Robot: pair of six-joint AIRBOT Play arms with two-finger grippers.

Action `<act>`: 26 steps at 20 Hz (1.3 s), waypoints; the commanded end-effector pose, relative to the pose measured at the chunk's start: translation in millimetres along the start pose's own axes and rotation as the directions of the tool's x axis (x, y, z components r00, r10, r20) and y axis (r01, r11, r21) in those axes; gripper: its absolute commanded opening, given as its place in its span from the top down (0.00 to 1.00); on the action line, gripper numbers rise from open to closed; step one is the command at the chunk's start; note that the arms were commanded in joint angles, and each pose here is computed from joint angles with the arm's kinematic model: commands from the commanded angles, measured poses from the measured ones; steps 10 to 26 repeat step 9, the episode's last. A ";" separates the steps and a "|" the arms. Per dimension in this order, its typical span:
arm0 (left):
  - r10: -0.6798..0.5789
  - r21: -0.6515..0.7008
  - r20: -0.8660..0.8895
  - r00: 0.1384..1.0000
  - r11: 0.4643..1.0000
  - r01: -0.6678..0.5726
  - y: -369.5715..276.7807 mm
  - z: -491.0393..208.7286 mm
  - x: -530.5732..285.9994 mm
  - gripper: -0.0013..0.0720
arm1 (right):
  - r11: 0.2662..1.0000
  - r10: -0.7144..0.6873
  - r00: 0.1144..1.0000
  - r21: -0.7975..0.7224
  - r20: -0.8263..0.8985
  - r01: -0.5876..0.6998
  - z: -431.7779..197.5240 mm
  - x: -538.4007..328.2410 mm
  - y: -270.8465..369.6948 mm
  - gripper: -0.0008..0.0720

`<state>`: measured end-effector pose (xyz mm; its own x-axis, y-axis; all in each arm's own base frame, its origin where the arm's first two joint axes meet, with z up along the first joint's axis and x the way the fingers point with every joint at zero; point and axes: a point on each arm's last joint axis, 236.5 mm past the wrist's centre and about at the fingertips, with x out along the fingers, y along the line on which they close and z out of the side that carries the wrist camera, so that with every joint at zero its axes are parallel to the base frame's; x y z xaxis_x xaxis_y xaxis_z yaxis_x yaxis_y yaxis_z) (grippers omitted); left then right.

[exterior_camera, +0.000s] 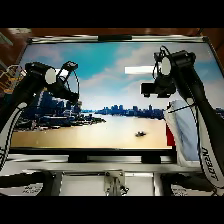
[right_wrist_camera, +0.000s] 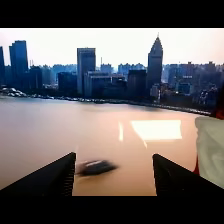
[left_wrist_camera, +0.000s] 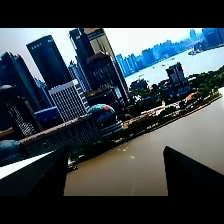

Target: Fold the shirts.

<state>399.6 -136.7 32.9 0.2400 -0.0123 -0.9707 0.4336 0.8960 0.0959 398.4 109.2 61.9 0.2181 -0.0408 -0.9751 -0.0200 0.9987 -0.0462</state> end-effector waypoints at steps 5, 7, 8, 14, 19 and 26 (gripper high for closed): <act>-0.012 -0.008 -0.032 0.999 1.000 0.012 -6.4 -4.0 5.5 0.03 | 0.998 -0.063 0.998 -0.019 -0.018 0.063 -3.0 4.5 -7.8 0.19; -0.016 -0.004 -0.030 0.999 1.000 0.016 -9.1 -3.4 5.4 0.03 | 0.998 -0.063 0.998 -0.019 -0.018 0.063 -3.0 4.5 -7.8 0.19; -0.015 -0.004 -0.030 0.999 1.000 0.015 -8.9 -3.4 5.4 0.03 | 0.998 -0.063 0.998 -0.019 -0.018 0.063 -3.0 4.5 -7.8 0.19; -0.015 -0.004 -0.030 0.999 1.000 0.015 -8.7 -3.4 5.4 0.03 | 0.998 -0.063 0.998 -0.019 -0.018 0.063 -3.0 4.5 -7.8 0.19; -0.015 -0.004 -0.030 0.999 1.000 0.015 -8.7 -3.4 5.4 0.03 | 0.998 -0.063 0.998 -0.019 -0.018 0.063 -3.0 4.5 -7.8 0.19; -0.015 -0.004 -0.030 0.999 1.000 0.015 -8.7 -3.4 5.4 0.03 | 0.998 -0.063 0.998 -0.019 -0.018 0.063 -3.0 4.5 -7.8 0.19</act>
